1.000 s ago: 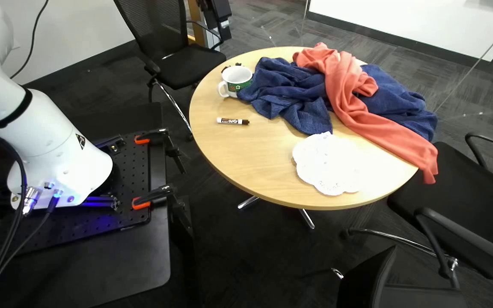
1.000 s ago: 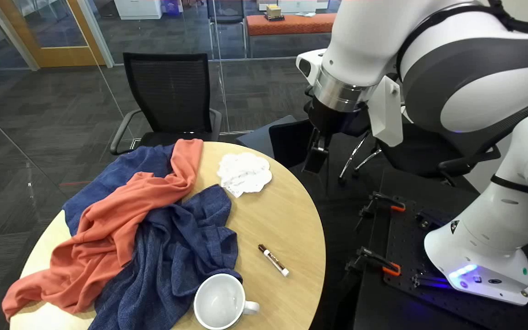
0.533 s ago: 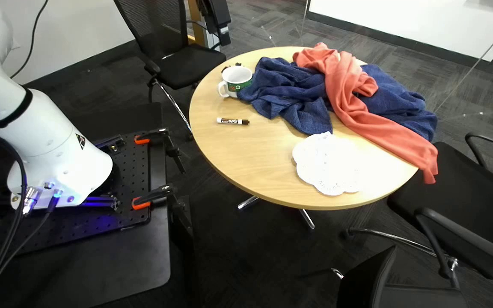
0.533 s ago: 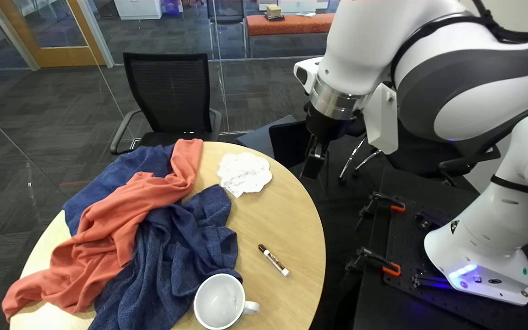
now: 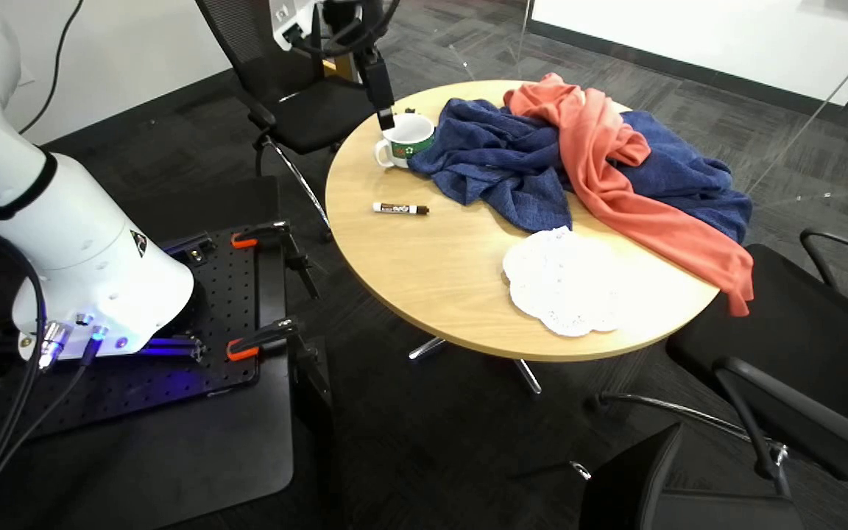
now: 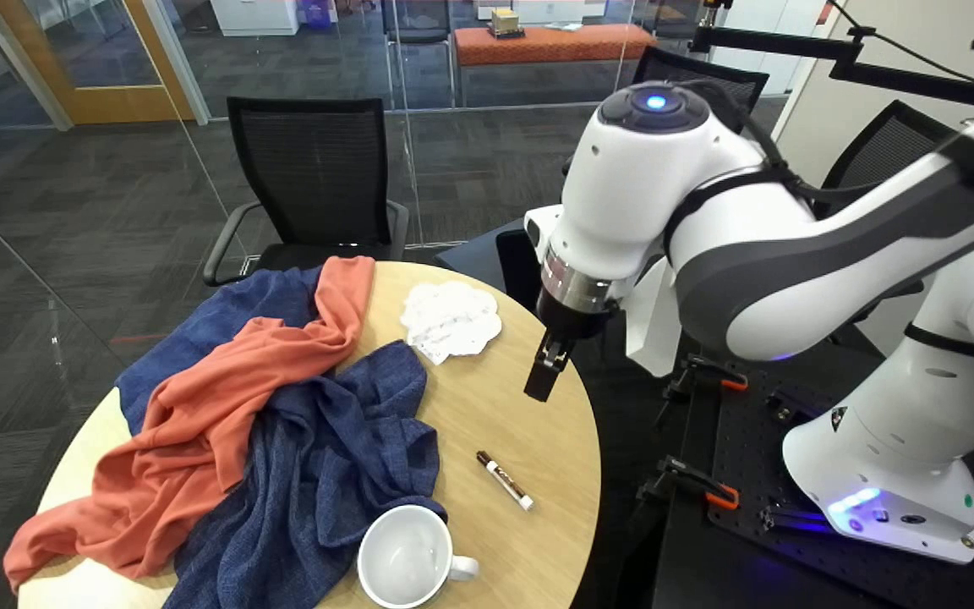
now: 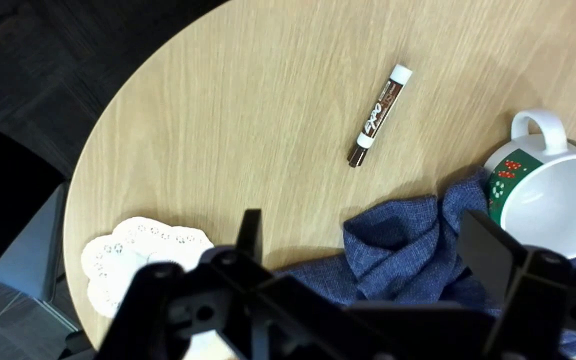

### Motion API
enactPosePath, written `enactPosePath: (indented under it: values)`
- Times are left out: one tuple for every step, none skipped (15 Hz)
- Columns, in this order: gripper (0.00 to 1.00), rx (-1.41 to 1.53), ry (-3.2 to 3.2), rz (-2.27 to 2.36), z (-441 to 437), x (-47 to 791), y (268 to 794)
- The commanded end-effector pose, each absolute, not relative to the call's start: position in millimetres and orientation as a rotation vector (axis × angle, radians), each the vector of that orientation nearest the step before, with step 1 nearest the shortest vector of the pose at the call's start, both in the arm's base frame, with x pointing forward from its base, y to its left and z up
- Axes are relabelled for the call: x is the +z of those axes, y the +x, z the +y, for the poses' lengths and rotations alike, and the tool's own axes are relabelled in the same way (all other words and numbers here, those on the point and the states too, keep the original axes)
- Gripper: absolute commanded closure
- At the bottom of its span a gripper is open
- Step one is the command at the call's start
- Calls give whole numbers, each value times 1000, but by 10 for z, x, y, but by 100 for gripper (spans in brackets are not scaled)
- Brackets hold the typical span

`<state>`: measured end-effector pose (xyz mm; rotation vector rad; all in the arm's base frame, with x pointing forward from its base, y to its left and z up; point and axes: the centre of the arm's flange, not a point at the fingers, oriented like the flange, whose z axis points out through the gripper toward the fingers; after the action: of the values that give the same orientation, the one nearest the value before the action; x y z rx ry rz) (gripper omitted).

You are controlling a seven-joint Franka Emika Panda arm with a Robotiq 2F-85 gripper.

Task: Pick the marker and put it in the cup

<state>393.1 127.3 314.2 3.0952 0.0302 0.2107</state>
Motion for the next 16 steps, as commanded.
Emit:
enactPosePath:
  values:
    - [0, 173, 3121, -103, 1470, 2649, 4048]
    - [0, 165, 3123, -136, 1513, 2531, 4064]
    - [0, 165, 3124, -172, 1550, 2433, 4080]
    - [0, 164, 3125, -208, 1588, 2330, 4105]
    - [0, 163, 3126, -240, 1614, 2248, 4127]
    - [0, 164, 3124, -275, 1646, 2164, 4157]
    - [0, 164, 3119, -308, 1685, 2082, 4186]
    - [0, 159, 3110, -338, 1725, 2010, 4213]
    - [0, 155, 3098, -363, 1777, 1925, 4244]
    - [0, 146, 3088, -383, 1816, 1857, 4273]
    - [0, 143, 3082, -403, 1858, 1783, 4313]
    - [0, 135, 3081, -417, 1889, 1725, 4346]
    - [0, 128, 3081, -428, 1916, 1655, 4386]
    - [0, 114, 3090, -435, 1937, 1599, 4418]
    - [0, 102, 3092, -438, 1951, 1529, 4450]
    - [0, 89, 3099, -436, 1953, 1458, 4487]
